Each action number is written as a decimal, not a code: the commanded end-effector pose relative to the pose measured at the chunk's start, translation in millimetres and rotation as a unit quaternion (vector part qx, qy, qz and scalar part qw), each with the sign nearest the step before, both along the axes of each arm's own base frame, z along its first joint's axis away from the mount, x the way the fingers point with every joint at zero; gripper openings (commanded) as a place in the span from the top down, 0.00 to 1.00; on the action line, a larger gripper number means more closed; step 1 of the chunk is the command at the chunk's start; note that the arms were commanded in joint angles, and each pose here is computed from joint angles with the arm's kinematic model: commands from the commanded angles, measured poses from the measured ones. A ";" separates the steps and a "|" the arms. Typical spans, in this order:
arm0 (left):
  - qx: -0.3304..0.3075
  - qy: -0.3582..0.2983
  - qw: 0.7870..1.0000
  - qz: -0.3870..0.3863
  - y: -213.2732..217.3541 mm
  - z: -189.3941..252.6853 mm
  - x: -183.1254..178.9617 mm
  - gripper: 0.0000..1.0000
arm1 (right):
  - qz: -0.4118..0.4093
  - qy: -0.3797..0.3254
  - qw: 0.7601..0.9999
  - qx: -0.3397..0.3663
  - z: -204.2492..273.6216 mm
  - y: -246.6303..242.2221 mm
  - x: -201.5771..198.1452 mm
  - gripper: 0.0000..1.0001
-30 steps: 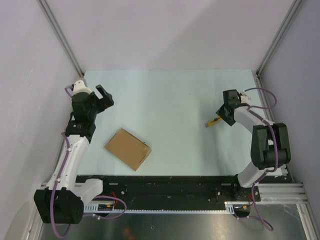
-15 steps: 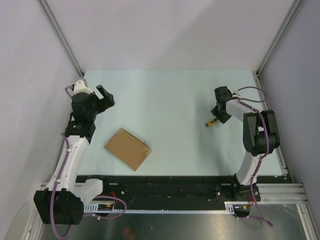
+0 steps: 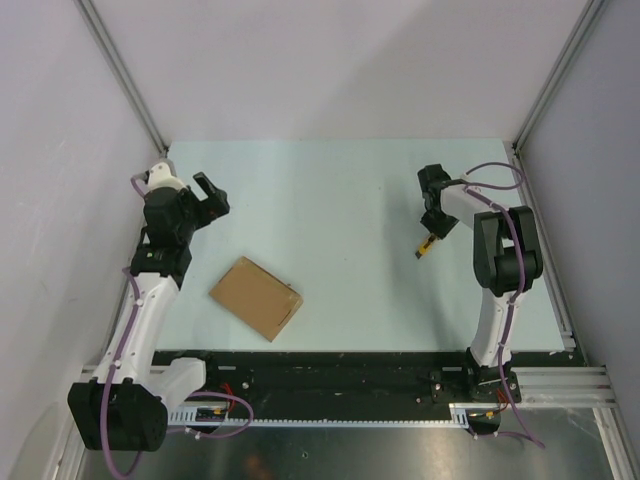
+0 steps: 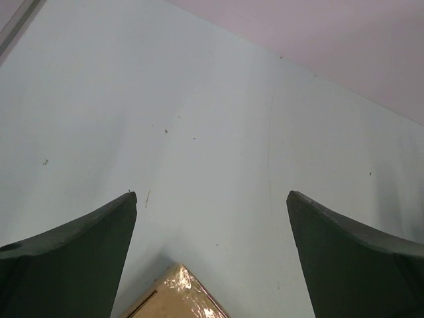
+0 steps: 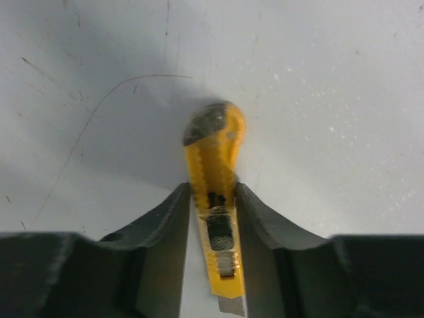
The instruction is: Unpack the express box
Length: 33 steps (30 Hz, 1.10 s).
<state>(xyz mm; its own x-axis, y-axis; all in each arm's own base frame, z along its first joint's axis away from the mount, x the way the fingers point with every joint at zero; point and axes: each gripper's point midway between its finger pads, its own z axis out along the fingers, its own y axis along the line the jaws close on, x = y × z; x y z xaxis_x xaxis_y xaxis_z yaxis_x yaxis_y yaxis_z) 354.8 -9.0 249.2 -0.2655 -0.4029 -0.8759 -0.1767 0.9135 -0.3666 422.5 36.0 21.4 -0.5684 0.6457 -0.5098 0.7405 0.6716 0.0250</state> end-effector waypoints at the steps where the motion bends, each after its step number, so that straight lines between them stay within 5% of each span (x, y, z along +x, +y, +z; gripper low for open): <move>1: 0.002 -0.026 1.000 0.000 1.8 13.4 -2.3 0.00 | -0.009 0.028 0.999 -0.025 -4.2 -5.3 -9.9 0.70; 4: -0.003 -0.026 0.999 -0.040 -11.7 13.9 -2.7 0.00 | 0.004 0.024 1.000 -0.016 -3.2 0.2 -7.1 0.83; 16: -0.114 -0.004 0.965 -0.234 -127.0 -4.5 -23.4 0.00 | 0.074 -0.075 0.992 0.073 78.5 59.1 1.5 0.83; 23: -0.184 -0.016 0.907 -0.379 -238.9 5.6 -54.9 0.00 | 0.116 -0.159 0.972 0.125 158.9 106.2 -28.7 0.83; 33: -0.171 -0.017 0.858 -0.484 -340.1 21.0 -78.2 0.00 | 0.143 -0.243 0.943 0.175 236.2 146.6 -89.2 0.81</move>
<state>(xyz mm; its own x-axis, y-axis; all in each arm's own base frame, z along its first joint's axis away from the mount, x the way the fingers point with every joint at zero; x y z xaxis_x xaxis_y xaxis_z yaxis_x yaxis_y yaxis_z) 277.8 -318.3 217.8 -0.6687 -0.2047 -0.7148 0.5154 0.5653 -0.6441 352.7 186.3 247.4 -0.5319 0.6428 -0.5512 0.3482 0.7594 0.5496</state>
